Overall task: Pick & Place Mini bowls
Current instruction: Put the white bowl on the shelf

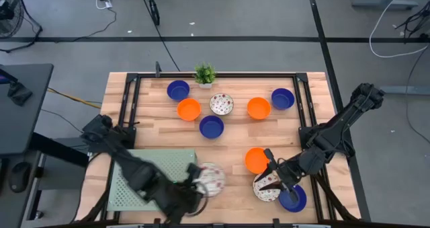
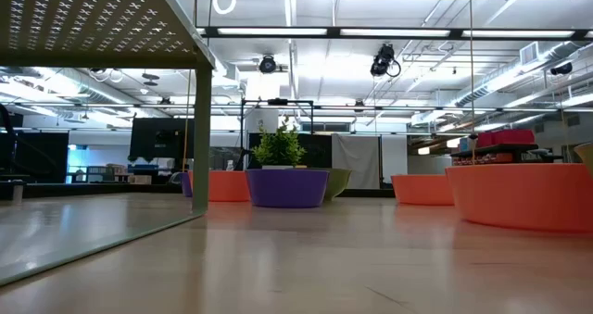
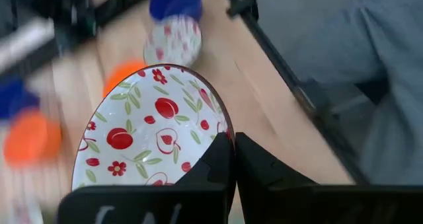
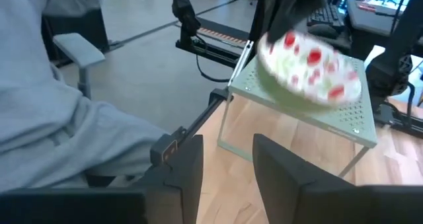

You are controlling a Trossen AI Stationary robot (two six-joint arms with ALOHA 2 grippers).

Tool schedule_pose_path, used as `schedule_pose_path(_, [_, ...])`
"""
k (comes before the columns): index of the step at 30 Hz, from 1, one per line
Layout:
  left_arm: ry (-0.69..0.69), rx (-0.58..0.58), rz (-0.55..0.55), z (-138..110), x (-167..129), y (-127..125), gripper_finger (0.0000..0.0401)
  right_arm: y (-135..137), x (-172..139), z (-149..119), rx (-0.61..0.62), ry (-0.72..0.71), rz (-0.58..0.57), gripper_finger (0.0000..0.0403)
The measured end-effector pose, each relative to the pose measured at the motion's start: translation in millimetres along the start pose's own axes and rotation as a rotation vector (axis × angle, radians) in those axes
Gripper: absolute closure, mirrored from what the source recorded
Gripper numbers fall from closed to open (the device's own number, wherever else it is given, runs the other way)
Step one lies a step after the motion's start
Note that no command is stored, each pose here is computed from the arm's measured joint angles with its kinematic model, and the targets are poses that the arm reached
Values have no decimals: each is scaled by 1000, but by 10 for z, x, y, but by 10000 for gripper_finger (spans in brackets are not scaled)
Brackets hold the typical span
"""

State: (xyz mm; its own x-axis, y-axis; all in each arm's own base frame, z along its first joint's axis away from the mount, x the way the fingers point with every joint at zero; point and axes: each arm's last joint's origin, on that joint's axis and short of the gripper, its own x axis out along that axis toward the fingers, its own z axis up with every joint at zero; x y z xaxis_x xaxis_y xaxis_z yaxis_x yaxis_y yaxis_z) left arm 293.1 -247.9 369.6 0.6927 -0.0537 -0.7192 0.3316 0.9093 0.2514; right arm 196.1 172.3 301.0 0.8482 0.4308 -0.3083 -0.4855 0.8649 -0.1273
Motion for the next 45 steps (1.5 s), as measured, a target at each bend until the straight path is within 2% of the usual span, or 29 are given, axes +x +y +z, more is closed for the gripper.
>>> schedule_pose_path(3, [80, -164, 25, -112, -235, -189, 391, 44, 18, -18, -4, 11, 1, 270])
schedule_pose_path(9, [286, -467, 175, -538, -596, -559, 391, 49, 27, -18, -9, 8, 1, 272])
schedule_pose_path(16, [266, -605, 163, -762, -760, -958, 391, 16, 31, -10, -30, 3, -66, 290])
schedule_pose_path(21, [288, -619, 163, -916, -807, -1122, 391, 0, 34, -9, -28, 2, -78, 304])
schedule_pose_path(28, [328, -585, 132, -1009, -864, -1230, 391, -7, 36, -10, -28, 4, -82, 316])
schedule_pose_path(45, [394, -487, 82, -1046, -882, -1273, 391, -6, 38, -17, -30, 9, -82, 319])
